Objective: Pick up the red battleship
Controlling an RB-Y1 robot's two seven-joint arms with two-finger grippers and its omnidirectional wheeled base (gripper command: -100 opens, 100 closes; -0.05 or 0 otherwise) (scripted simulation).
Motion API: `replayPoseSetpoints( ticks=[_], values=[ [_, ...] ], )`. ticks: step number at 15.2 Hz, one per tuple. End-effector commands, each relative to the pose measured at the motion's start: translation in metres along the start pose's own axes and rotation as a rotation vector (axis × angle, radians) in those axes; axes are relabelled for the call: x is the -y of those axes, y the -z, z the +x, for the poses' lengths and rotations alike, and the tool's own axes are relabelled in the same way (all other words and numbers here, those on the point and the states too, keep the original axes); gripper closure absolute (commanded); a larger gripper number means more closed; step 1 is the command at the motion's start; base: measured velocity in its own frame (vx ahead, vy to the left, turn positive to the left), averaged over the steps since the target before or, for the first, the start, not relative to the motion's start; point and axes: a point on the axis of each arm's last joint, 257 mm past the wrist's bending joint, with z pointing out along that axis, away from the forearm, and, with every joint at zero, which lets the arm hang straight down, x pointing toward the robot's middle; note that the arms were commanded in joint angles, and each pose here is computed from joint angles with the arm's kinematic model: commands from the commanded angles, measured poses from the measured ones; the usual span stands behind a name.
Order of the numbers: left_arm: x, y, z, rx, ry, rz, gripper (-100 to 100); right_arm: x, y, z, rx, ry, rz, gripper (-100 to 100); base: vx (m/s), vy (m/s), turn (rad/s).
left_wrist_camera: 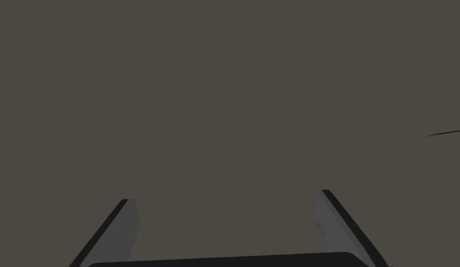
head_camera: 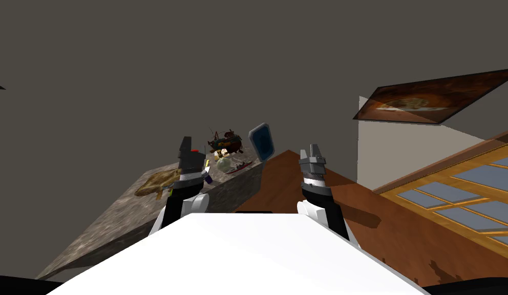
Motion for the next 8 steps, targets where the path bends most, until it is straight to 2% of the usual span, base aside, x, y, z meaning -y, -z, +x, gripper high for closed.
replayPoseSetpoints(
  ticks=[1, 2, 6, 7, 8],
  values=[
    [-0.005, 0.0, 0.004, -0.038, -0.01, -0.013, -100, 0.0, 0.0, 0.0, 0.0, 0.0, 0.0, 0, 0.001, -0.012, -0.009],
    [-0.005, 0.0, 0.004, -0.038, -0.01, -0.013, -100, 0.0, 0.0, 0.0, 0.0, 0.0, 0.0, 0, 0.001, -0.021, -0.01],
    [-0.029, 0.001, 0.009, -0.113, -0.027, -0.078, -100, 0.0, 0.0, 0.0, 0.0, 0.0, 0.0, 0, 0.01, -0.049, -0.016],
    [-0.029, 0.001, 0.009, -0.113, -0.027, -0.078, -100, 0.0, 0.0, 0.0, 0.0, 0.0, 0.0, 0, 0.013, -0.058, -0.011],
    [-0.041, 0.002, 0.009, -0.134, -0.03, -0.112, -100, 0.0, 0.0, 0.0, 0.0, 0.0, 0.0, 0, 0.015, -0.053, -0.018]
  ],
)
